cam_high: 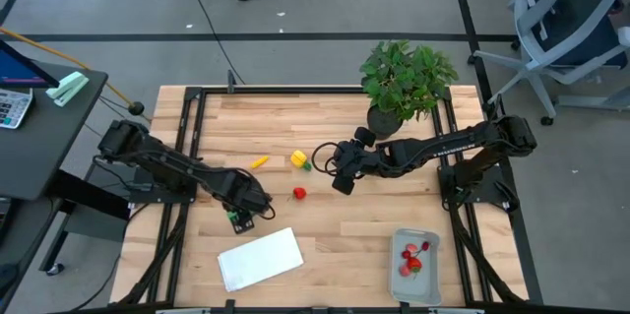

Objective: Pick and placing Produce into tupperware
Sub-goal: Put the green corn into the gray bin

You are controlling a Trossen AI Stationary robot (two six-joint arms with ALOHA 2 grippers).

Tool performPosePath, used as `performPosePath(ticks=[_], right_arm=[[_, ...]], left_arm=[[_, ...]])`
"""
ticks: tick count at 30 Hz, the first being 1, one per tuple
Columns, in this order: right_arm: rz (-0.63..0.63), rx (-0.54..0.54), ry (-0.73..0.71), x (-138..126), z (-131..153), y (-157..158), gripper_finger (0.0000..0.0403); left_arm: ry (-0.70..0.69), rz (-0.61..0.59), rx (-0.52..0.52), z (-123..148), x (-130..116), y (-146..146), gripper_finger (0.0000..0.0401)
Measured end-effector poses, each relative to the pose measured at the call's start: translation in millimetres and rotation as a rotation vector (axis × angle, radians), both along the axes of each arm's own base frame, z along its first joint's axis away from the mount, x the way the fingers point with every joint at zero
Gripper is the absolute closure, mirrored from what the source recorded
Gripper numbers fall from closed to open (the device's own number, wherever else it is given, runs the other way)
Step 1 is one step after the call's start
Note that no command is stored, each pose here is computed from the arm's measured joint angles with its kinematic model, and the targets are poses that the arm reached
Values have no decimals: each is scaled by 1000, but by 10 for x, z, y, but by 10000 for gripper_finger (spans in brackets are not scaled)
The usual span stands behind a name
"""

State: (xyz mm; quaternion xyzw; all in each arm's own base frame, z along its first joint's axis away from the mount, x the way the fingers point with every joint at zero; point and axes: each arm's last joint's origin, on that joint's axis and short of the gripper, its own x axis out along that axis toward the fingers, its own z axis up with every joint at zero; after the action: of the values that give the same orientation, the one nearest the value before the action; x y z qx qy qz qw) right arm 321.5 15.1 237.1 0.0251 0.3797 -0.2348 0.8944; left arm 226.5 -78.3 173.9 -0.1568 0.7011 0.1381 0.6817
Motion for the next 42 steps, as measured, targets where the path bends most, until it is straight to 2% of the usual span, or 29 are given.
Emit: performPosePath(ticks=[15, 20, 26, 33, 37, 42], right_arm=[[0, 0, 1, -1, 0, 1, 205], [0, 0, 1, -1, 0, 0, 204], [0, 0, 1, -1, -1, 1, 206], [4, -6, -4, -15, 26, -1, 207], [-16, -34, -44, -87, 170, -17, 208], [-105, -78, -178, -306, 529, -62, 208]], left_arm=[[110, -41, 43, -355, 110, -41, 133], [105, -60, 37, -366, 122, -45, 145], [96, -63, 32, -367, 130, -49, 190], [68, -63, 30, -363, 154, -52, 186], [11, -55, 56, -344, 193, -39, 175], [-109, -14, 64, -277, 291, 34, 191]])
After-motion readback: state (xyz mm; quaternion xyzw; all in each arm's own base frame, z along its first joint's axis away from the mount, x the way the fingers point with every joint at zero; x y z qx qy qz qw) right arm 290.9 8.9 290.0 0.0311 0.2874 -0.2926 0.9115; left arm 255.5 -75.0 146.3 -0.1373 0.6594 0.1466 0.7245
